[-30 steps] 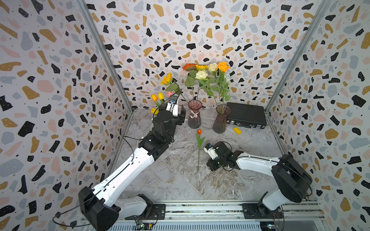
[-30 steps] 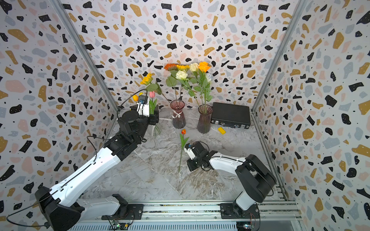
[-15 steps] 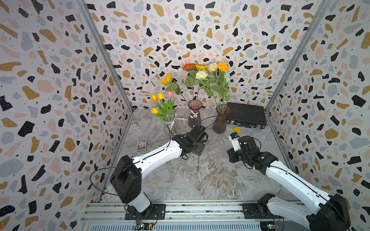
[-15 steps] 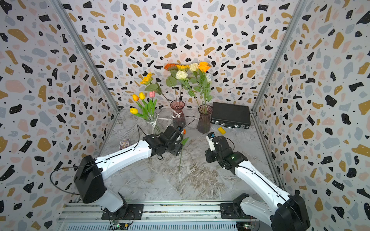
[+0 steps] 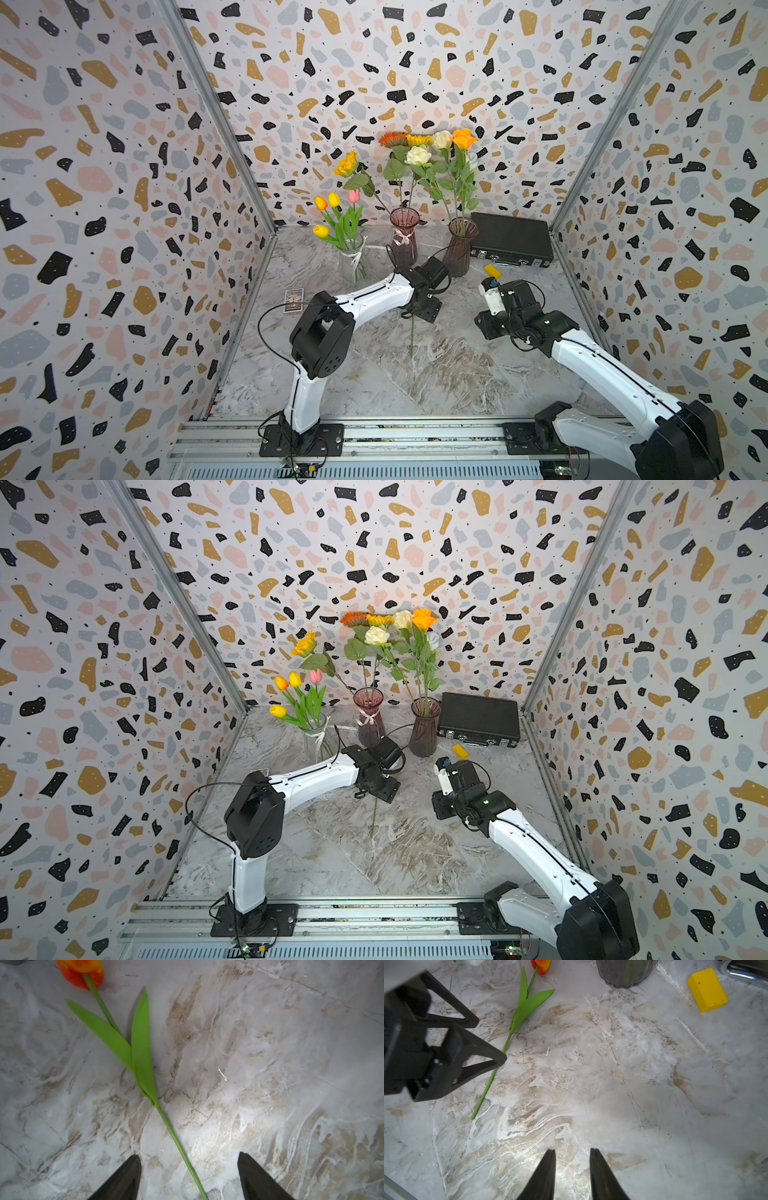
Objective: Arrange the flowers in different vases according to their variety
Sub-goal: Pick up the flower at the center of the board.
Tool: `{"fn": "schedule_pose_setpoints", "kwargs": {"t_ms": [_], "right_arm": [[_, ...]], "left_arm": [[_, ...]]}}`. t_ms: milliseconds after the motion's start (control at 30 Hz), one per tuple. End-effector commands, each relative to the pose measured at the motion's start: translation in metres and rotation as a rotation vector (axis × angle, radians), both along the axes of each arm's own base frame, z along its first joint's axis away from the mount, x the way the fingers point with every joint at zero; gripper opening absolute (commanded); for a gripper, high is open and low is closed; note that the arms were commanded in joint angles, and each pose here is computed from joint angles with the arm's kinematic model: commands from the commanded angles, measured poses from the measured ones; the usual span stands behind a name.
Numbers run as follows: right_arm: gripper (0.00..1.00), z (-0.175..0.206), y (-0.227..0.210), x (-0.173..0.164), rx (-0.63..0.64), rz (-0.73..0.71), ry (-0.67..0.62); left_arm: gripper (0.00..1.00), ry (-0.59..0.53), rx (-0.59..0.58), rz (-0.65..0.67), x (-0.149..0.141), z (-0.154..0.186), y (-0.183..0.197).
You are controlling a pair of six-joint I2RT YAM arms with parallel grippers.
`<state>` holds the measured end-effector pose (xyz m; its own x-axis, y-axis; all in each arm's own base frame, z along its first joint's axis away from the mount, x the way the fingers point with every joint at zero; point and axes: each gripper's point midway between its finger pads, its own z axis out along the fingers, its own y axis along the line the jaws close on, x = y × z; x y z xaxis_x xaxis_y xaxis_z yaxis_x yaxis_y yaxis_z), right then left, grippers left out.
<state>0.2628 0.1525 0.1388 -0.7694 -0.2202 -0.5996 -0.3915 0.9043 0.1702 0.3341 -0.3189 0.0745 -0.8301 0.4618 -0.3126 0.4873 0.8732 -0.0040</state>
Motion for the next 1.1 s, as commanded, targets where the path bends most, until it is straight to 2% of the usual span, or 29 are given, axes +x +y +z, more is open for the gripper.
{"fn": "schedule_pose_setpoints", "kwargs": {"t_ms": [0, 200, 300, 433, 600, 667, 700, 833, 1067], "right_arm": [[0.32, 0.011, 0.005, 0.003, 0.023, 0.026, -0.025], [0.29, 0.008, 0.009, 0.001, 0.038, 0.058, -0.019], [0.27, 0.018, 0.02, -0.002, 0.091, 0.122, -0.056], [0.27, 0.037, 0.033, -0.012, 0.175, 0.213, -0.123], [0.27, 0.045, 0.037, -0.018, 0.197, 0.248, -0.117], [0.27, 0.043, 0.037, -0.018, 0.188, 0.248, -0.11], [0.27, 0.043, 0.036, -0.017, 0.184, 0.242, -0.111], [0.26, 0.043, 0.032, -0.017, 0.168, 0.228, -0.11], [0.26, 0.05, 0.026, -0.02, 0.152, 0.219, -0.131]], "left_arm": [[0.77, 0.052, 0.04, 0.05, 0.003, -0.009, 0.009], [0.75, 0.073, 0.01, 0.139, 0.026, -0.026, 0.016], [0.73, 0.103, -0.007, 0.172, 0.035, -0.038, 0.017], [0.7, 0.114, -0.036, 0.179, 0.042, -0.049, 0.011], [0.66, 0.121, -0.041, 0.189, 0.044, -0.057, 0.008], [0.61, 0.13, -0.04, 0.19, 0.044, -0.059, 0.009], [0.54, 0.134, -0.043, 0.192, 0.044, -0.06, 0.008], [0.38, 0.152, -0.048, 0.208, 0.046, -0.065, 0.011], [0.15, 0.173, -0.039, 0.227, 0.045, -0.071, 0.016]]}}
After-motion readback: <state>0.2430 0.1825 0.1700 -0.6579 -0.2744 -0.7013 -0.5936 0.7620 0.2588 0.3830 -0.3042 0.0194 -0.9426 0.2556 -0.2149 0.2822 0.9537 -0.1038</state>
